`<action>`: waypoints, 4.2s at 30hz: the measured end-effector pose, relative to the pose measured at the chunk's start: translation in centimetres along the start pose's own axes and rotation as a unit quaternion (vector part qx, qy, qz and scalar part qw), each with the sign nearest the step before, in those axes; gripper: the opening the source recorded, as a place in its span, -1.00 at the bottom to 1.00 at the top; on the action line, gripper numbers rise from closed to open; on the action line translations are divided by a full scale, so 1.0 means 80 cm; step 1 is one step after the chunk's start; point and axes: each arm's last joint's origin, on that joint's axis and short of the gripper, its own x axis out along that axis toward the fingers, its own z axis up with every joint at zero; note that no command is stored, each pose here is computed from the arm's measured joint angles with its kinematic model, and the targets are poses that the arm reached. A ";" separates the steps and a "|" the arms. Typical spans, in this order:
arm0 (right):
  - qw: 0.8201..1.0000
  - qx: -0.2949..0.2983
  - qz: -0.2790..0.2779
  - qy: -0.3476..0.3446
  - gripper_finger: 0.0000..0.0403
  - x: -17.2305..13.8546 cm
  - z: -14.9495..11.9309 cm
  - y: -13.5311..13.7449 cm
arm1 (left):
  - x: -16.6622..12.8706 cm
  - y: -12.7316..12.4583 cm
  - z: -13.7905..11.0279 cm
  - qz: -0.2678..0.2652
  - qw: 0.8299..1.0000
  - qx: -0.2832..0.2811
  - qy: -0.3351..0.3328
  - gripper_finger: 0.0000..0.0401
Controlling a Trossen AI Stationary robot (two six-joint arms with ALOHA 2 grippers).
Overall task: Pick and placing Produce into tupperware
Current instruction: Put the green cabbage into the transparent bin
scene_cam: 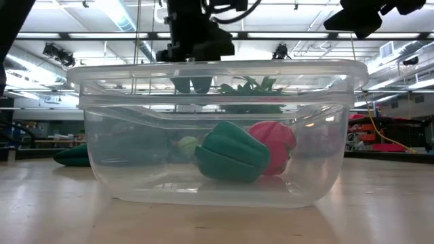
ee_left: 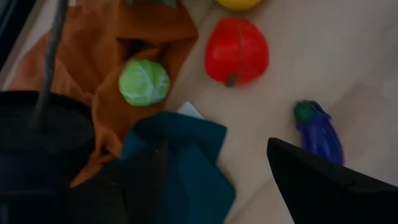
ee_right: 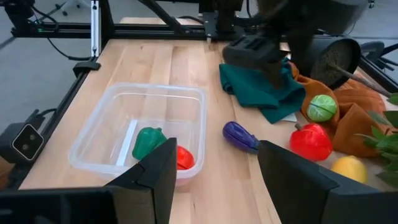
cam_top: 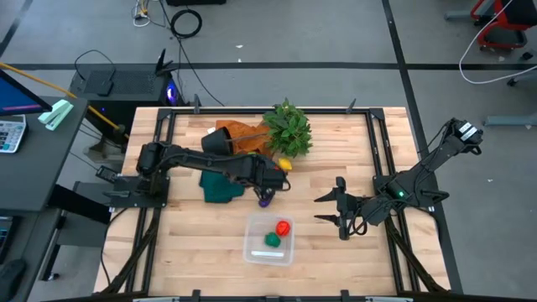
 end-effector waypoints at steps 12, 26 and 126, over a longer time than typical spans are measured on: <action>0.999 -0.042 -0.024 0.006 -0.09 0.001 -0.003 -0.002 | 0.040 0.035 0.015 -0.011 0.997 0.056 0.042 0.31; 0.994 -0.090 -0.048 0.044 -0.07 0.023 -0.016 -0.004 | 0.068 0.049 0.013 0.016 0.998 0.055 0.040 0.33; 0.988 -0.089 -0.118 0.046 0.05 0.038 -0.013 -0.025 | 0.150 0.099 0.047 -0.081 0.976 0.177 0.097 0.39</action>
